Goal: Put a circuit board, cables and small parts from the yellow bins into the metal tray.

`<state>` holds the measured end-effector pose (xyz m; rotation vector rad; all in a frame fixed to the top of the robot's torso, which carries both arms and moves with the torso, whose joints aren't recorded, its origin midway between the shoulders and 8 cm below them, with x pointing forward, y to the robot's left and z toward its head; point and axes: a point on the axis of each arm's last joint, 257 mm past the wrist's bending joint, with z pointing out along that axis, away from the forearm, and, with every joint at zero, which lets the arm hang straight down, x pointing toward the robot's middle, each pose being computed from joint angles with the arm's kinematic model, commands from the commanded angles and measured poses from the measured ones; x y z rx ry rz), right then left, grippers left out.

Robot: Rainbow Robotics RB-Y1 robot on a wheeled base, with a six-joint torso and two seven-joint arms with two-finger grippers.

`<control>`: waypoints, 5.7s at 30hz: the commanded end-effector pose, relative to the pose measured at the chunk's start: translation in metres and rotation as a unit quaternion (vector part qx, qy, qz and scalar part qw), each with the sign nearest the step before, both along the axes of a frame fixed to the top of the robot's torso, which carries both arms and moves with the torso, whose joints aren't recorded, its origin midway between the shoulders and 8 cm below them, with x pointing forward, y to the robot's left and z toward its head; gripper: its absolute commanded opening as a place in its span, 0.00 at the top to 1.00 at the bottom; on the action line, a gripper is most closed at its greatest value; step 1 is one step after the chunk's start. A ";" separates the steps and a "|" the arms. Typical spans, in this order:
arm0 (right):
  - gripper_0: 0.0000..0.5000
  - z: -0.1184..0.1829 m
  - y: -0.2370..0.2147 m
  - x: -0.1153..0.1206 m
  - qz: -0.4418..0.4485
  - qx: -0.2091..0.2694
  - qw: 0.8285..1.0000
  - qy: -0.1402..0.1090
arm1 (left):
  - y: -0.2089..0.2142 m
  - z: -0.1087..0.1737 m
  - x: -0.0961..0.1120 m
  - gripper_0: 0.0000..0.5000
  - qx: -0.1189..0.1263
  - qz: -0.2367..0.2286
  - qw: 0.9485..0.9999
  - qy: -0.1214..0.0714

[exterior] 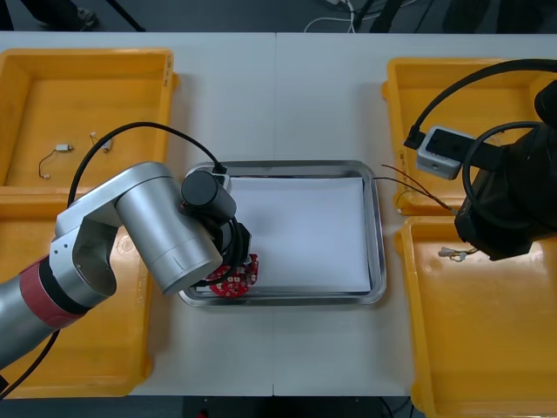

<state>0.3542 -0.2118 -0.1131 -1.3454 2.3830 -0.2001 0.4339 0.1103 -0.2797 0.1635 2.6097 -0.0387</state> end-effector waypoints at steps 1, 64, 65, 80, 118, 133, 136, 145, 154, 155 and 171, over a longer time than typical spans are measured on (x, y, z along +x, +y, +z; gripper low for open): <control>1.00 0.012 -0.011 0.007 0.011 -0.027 0.999 -0.016 | 0.006 0.001 0.001 0.38 -0.011 0.028 1.000 -0.007; 1.00 -0.050 0.105 0.027 0.192 -0.114 0.975 -0.005 | 0.178 0.184 0.057 0.00 -0.013 0.027 1.000 0.007; 1.00 -0.050 0.107 0.029 0.206 -0.121 0.971 -0.008 | 0.185 0.185 0.059 0.00 -0.009 0.026 1.000 0.008; 1.00 -0.081 0.113 0.046 0.299 -0.205 0.932 -0.013 | 0.251 0.189 0.071 0.00 0.048 -0.025 0.998 0.042; 1.00 -0.165 0.164 0.048 0.273 -0.140 0.952 0.008 | 0.317 0.186 0.162 0.00 0.212 -0.254 0.941 -0.075; 1.00 -0.180 0.163 0.050 0.269 -0.123 0.955 0.022 | 0.330 0.155 0.173 0.00 0.228 -0.245 0.940 -0.064; 0.69 -0.177 0.164 0.052 0.270 -0.125 0.955 0.015 | 0.333 0.147 0.175 0.00 0.226 -0.240 0.942 -0.065; 0.00 -0.168 0.157 0.050 0.273 -0.138 0.952 0.006 | 0.331 0.127 0.185 0.00 0.218 -0.226 0.947 -0.074; 0.00 -0.146 0.146 0.050 0.259 -0.142 0.955 0.010 | 0.327 0.111 0.195 0.00 0.207 -0.212 0.951 -0.089; 0.00 -0.145 0.145 0.050 0.257 -0.141 0.956 0.011 | 0.326 0.110 0.195 0.00 0.206 -0.212 0.951 -0.089; 0.00 -0.080 0.115 0.049 0.214 -0.067 0.974 0.032 | 0.305 0.094 0.206 0.00 0.192 -0.210 0.953 -0.102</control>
